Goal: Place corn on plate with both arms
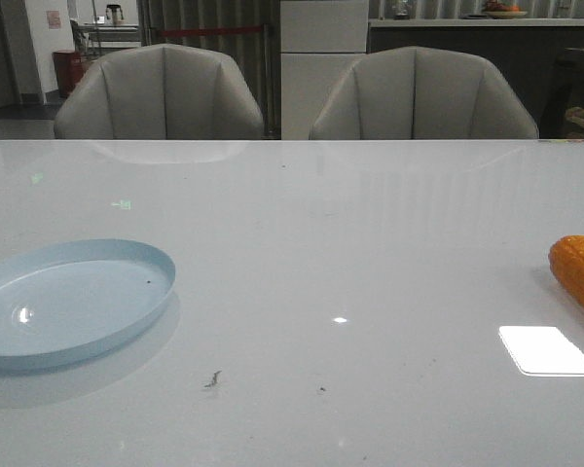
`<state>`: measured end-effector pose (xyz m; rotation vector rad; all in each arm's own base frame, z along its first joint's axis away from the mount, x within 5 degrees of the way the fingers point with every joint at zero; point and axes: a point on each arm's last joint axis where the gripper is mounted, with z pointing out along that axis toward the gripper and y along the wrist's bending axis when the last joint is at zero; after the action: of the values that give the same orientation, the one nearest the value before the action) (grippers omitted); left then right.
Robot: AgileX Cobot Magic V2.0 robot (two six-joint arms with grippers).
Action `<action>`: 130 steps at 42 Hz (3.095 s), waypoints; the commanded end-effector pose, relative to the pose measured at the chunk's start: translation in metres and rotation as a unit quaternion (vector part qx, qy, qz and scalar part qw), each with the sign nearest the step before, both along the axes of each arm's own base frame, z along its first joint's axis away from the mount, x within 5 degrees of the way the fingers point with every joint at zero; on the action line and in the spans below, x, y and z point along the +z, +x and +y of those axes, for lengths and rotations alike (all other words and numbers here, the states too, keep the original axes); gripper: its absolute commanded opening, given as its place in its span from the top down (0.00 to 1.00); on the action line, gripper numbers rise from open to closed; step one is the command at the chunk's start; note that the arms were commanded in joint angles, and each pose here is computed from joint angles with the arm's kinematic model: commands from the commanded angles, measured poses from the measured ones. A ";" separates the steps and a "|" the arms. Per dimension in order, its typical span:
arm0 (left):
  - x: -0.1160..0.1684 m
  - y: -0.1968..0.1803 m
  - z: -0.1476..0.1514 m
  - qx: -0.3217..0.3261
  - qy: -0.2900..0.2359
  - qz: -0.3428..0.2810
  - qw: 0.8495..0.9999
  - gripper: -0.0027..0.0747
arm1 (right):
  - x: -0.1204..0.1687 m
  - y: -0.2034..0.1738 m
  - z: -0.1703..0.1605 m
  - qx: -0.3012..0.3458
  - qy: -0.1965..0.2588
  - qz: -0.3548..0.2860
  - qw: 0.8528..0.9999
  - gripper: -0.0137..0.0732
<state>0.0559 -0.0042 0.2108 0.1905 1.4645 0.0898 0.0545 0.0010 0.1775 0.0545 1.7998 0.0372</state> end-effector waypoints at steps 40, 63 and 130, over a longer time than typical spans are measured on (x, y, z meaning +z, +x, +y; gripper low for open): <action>0.074 -0.017 0.000 -0.007 -0.018 -0.206 0.978 0.84 | 0.101 -0.020 -0.004 -0.024 0.015 -0.327 0.945 0.81; 0.180 0.070 -0.006 -0.003 -0.007 -0.083 0.997 0.84 | 0.222 0.036 -0.004 -0.017 0.007 -0.239 0.971 0.81; -0.009 0.291 -0.029 0.008 -0.066 0.572 0.817 0.34 | 0.137 0.125 -0.005 -0.006 0.026 0.119 0.993 0.29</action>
<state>0.3398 -0.0327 0.1893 0.1322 2.7366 -0.1347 0.1760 -0.0029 0.2976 0.1055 2.1424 0.0733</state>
